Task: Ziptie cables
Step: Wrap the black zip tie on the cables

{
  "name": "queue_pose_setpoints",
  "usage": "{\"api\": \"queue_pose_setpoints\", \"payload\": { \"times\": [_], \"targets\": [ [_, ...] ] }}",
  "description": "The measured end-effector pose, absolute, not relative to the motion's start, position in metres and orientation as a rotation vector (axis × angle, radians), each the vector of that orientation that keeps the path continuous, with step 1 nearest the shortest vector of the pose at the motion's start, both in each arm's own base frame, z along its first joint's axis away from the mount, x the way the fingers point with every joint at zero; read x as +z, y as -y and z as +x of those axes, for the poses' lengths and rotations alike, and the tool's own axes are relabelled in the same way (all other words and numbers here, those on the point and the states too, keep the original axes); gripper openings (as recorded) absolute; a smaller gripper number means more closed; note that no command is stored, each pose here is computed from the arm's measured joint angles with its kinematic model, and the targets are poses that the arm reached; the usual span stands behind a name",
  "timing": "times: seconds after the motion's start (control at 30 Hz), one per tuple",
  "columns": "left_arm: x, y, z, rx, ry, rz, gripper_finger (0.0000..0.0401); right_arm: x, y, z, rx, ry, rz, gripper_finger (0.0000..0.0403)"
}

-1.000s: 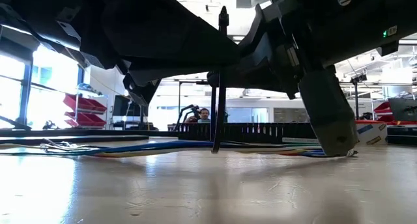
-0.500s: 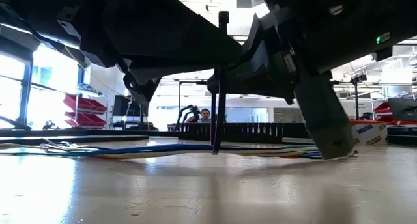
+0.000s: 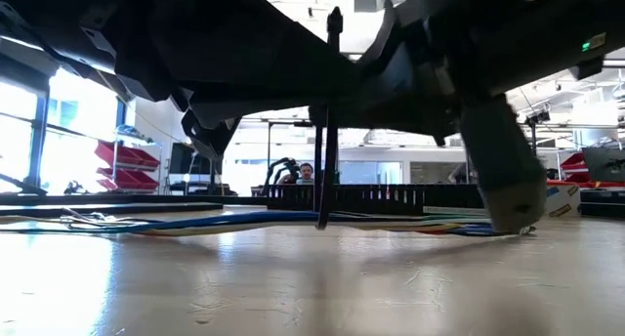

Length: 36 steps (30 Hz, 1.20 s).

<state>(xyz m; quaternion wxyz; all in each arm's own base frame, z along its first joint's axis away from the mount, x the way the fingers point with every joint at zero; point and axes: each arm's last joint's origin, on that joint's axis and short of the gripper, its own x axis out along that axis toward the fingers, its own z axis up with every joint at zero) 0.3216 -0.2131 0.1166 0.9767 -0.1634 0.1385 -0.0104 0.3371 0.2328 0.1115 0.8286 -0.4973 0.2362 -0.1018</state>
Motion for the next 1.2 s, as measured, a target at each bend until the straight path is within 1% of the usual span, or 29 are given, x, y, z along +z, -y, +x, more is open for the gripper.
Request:
{"api": "queue_pose_setpoints", "payload": {
  "times": [0.33, 0.43, 0.6, 0.73, 1.03, 1.2],
  "targets": [
    [0.117, 0.213, 0.322, -0.018, -0.281, -0.366, 0.0, 0.113, -0.234, 0.336, -0.232, -0.505, -1.112, 0.0],
    [0.117, 0.213, 0.322, -0.027, -0.287, -0.406, 0.0, 0.113, -0.234, 0.336, -0.222, -0.519, -1.193, 0.0],
    [0.116, 0.21, 0.325, -0.028, -0.3, -0.537, 0.0, 0.115, -0.233, 0.336, -0.218, -0.545, -1.359, 0.0],
    [0.117, 0.209, 0.325, -0.016, -0.3, -0.594, 0.0, 0.115, -0.234, 0.337, -0.192, -0.552, -1.439, 0.0],
    [0.117, 0.207, 0.325, 0.011, -0.284, -0.607, 0.0, 0.119, -0.242, 0.335, -0.171, -0.504, -1.439, 0.0],
    [0.107, 0.195, 0.31, 0.022, -0.221, -0.672, 0.0, 0.119, -0.248, 0.33, -0.158, -0.49, -1.442, 0.0]
  ]
}}
